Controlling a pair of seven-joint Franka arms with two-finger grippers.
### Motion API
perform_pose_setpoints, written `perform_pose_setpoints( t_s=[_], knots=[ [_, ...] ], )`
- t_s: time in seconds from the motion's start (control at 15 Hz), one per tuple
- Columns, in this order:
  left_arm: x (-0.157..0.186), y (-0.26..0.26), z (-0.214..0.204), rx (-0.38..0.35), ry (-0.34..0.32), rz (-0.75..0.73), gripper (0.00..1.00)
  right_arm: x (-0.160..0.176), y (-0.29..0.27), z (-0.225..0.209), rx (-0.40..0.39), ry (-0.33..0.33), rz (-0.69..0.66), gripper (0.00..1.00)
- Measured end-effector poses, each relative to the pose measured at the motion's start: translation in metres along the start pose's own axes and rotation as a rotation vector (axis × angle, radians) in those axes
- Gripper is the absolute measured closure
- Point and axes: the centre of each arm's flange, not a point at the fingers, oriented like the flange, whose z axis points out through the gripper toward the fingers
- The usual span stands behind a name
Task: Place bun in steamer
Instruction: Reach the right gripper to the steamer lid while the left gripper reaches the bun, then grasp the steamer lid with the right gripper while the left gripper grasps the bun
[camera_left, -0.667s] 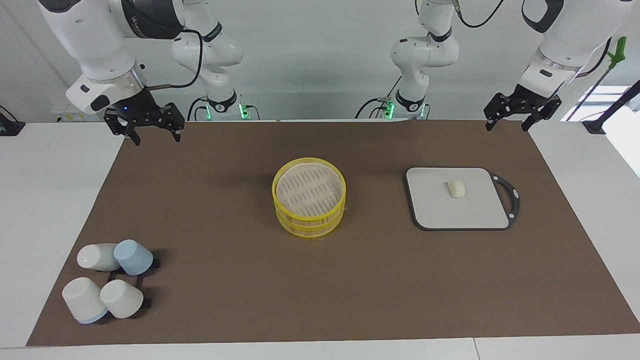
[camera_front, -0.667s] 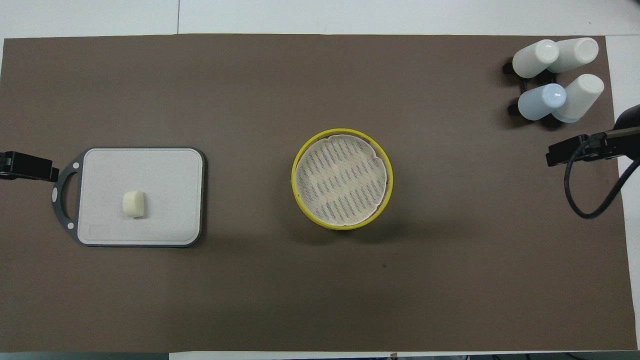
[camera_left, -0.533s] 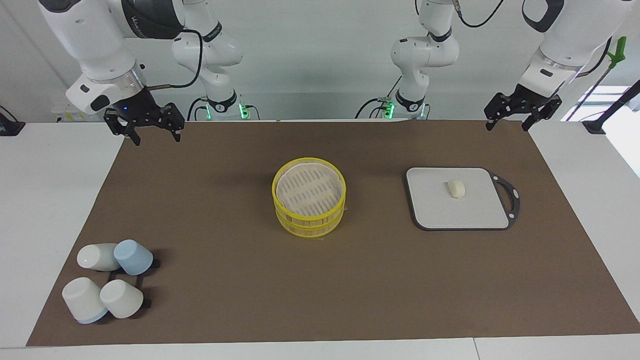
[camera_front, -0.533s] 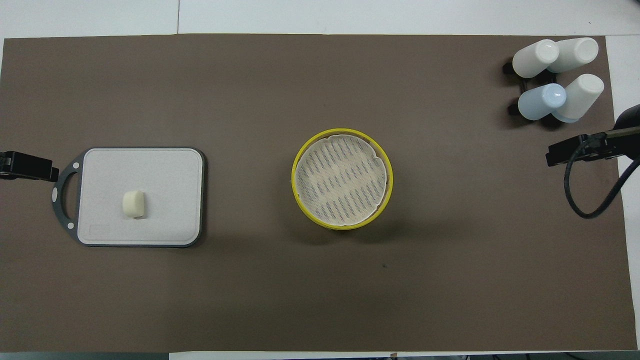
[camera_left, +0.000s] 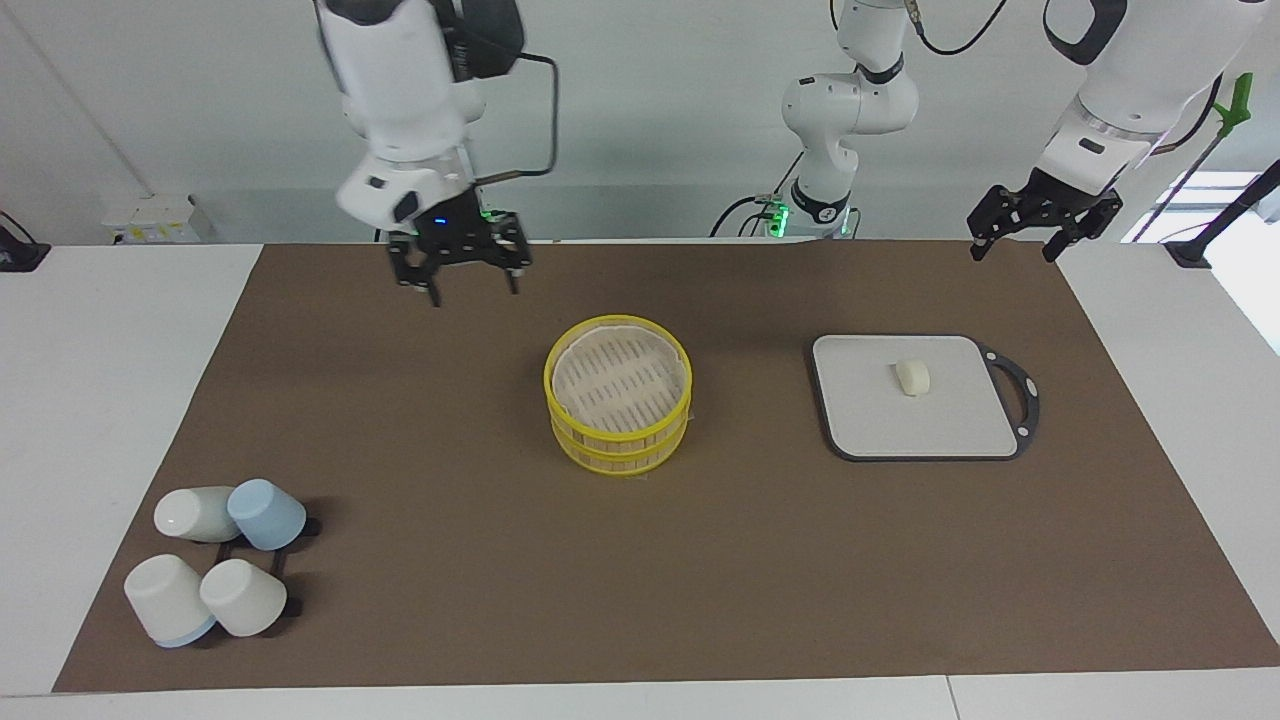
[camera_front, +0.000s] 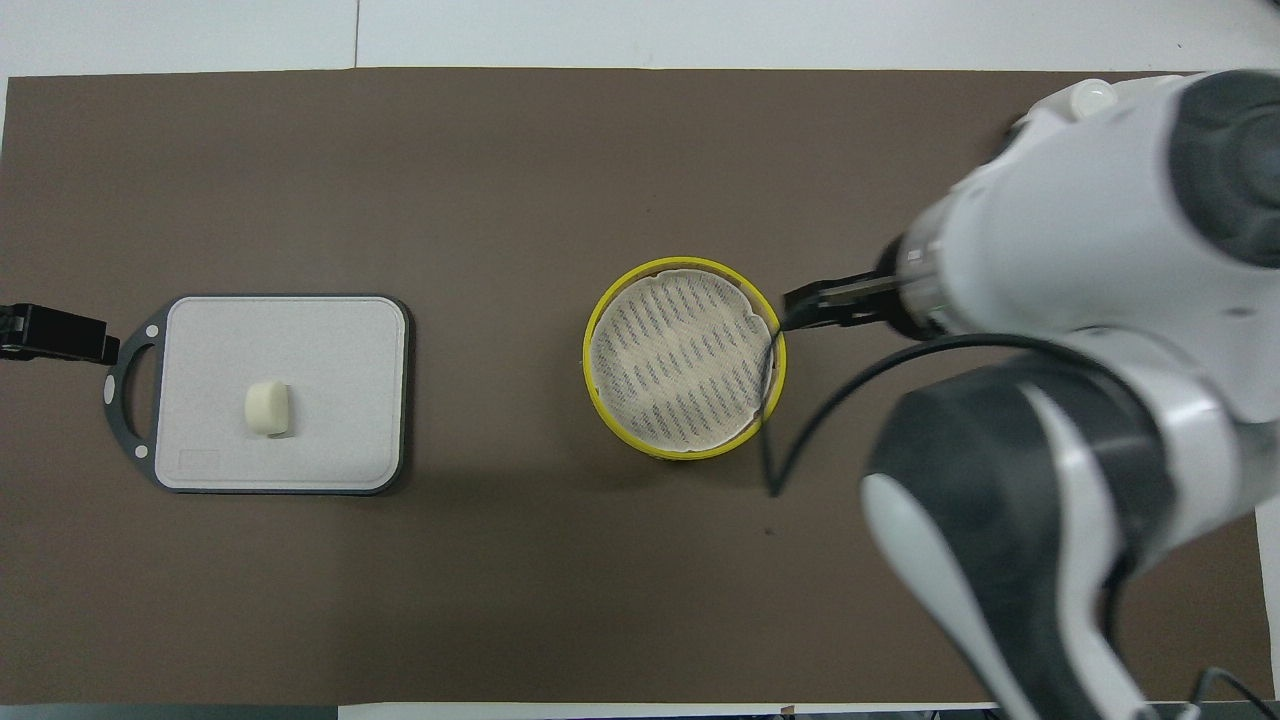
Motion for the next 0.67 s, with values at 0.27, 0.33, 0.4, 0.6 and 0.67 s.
perform_pose_setpoints(
  t_s=[0.27, 0.33, 0.4, 0.6, 0.67],
  knots=[
    [-0.003, -0.001, 0.019, -0.002, -0.002, -0.003, 0.00, -0.003, -0.126, 0.109, 0.045, 0.032, 0.117, 0.00],
    [-0.004, -0.001, 0.036, -0.002, 0.005, -0.007, 0.00, 0.001, -0.125, 0.124, 0.040, 0.025, 0.122, 0.00],
    [-0.006, -0.002, 0.060, -0.003, 0.007, -0.015, 0.00, 0.003, -0.123, 0.133, 0.033, 0.018, 0.127, 0.00],
    [-0.012, -0.006, 0.151, -0.004, 0.021, -0.044, 0.00, -0.015, -0.154, 0.158, 0.014, -0.012, 0.113, 0.00],
    [-0.016, -0.007, 0.182, -0.003, 0.027, -0.053, 0.00, -0.023, -0.166, 0.169, 0.001, -0.018, 0.110, 0.00]
  ],
)
